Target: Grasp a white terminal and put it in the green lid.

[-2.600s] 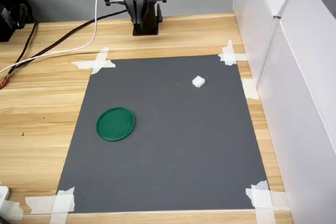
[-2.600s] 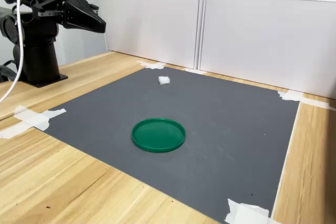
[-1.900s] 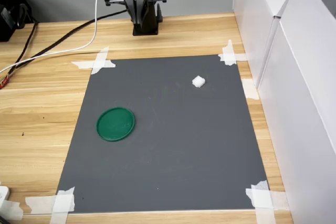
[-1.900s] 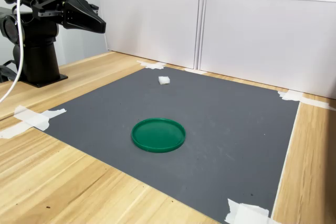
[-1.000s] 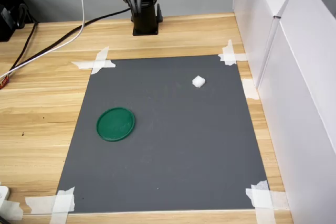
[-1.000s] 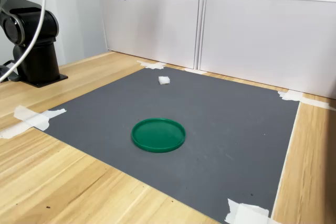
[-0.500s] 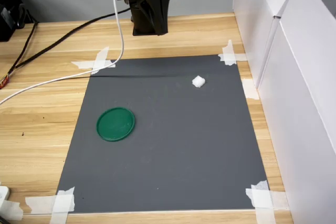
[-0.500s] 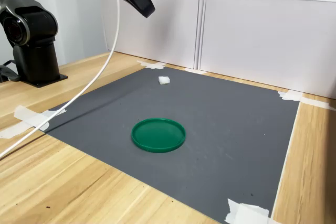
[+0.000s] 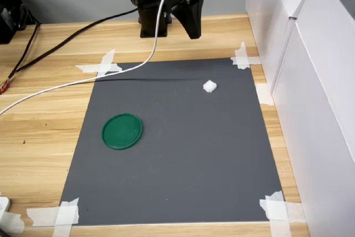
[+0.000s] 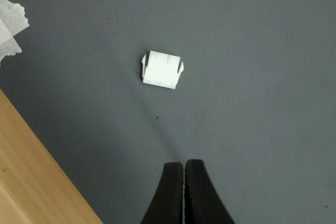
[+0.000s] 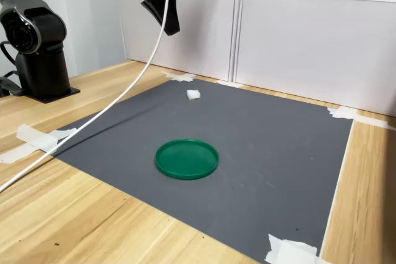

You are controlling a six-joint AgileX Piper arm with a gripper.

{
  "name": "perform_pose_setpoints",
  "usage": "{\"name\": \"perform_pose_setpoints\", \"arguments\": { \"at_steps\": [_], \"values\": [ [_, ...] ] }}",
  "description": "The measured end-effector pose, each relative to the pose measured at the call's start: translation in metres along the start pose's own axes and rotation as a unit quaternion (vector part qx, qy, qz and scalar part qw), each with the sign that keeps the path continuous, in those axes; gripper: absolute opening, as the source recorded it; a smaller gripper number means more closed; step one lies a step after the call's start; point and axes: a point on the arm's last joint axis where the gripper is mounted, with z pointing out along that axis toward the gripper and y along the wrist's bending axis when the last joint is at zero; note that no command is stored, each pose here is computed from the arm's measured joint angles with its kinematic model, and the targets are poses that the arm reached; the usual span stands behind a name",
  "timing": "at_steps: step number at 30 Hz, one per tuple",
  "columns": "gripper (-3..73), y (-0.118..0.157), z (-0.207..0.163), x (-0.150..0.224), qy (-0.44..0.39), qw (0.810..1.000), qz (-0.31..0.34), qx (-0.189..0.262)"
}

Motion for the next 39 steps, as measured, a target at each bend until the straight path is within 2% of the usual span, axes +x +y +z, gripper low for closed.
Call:
{"name": "perform_pose_setpoints", "arguments": {
  "at_steps": [4, 7, 11, 15, 20, 23, 26, 30, 39],
  "values": [
    [-1.3, -0.005, 0.003, -0.006, 0.006, 1.000, 0.004, -0.005],
    [0.0, -0.008, 0.003, -0.010, 0.010, 1.000, -0.016, -0.006],
    [7.1, -0.013, 0.004, -0.015, 0.018, 0.999, -0.036, -0.006],
    [20.3, -0.015, 0.009, -0.017, 0.030, 0.999, -0.038, -0.014],
    [46.2, -0.017, 0.015, -0.018, 0.034, 0.999, -0.037, -0.016],
    [58.7, -0.019, 0.017, -0.020, 0.027, 0.999, -0.037, -0.008],
    [66.5, -0.020, 0.020, -0.021, 0.025, 0.999, -0.038, -0.006],
    [70.1, -0.019, 0.024, -0.021, 0.025, 0.999, -0.040, -0.018],
    [70.4, -0.017, 0.046, -0.021, 0.047, 0.996, -0.041, -0.065]
  ]
}}
